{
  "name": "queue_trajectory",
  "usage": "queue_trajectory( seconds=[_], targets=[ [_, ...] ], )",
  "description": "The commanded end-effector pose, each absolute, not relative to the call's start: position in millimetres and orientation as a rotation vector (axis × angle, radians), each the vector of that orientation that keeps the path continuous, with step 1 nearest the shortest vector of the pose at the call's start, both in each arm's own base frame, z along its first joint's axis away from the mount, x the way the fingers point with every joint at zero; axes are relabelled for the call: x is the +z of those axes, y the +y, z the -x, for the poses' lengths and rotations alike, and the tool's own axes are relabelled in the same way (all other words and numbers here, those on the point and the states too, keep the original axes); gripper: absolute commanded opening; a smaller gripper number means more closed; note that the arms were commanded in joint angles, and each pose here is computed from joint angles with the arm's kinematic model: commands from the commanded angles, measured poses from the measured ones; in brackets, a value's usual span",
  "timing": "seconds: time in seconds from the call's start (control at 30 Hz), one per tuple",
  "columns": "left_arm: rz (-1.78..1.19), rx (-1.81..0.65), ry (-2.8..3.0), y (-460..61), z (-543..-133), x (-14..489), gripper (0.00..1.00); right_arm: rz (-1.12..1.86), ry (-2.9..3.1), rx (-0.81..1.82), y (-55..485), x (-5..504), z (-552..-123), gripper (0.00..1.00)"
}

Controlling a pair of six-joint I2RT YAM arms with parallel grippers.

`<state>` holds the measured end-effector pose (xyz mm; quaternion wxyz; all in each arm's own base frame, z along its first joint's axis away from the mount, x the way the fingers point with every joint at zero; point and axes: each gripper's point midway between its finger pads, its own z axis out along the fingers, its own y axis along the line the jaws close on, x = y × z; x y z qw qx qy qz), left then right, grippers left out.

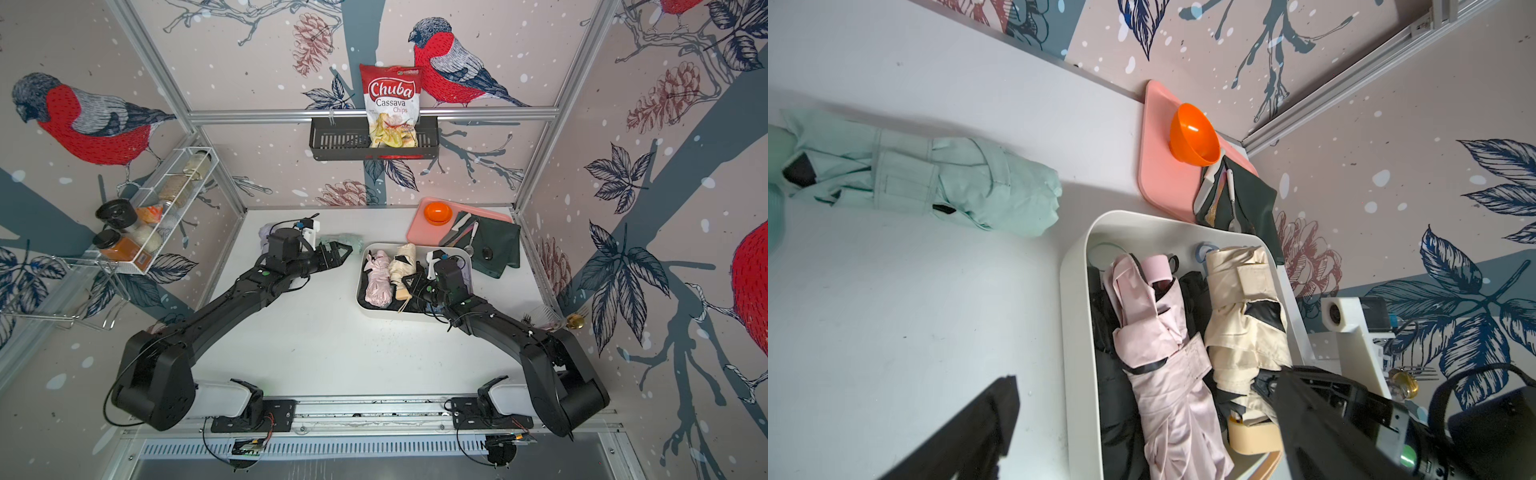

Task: Put the umbrella into the storage box
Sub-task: Place the umbrella in the storage box.

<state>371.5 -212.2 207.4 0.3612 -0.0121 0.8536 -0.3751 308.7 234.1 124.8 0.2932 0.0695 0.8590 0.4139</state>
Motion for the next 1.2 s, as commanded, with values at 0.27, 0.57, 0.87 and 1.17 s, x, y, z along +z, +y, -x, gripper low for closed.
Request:
queue_trajectory(
  seconds=[0.27,0.57,0.87,1.17],
  targets=[
    [0.006,-1.02,2.148,-223,-385,212,0.99,-0.172,2.23,1.201,251,123,-321,0.2],
    [0.011,-1.013,2.162,-223,-386,206,0.99,-0.208,2.33,1.156,248,101,-322,0.44],
    [0.018,-1.007,2.164,-222,-386,205,0.99,-0.182,2.42,0.932,226,103,-318,0.71],
    [0.016,-1.002,2.167,-222,-388,204,0.99,-0.141,2.431,0.785,217,111,-305,0.62]
  ],
)
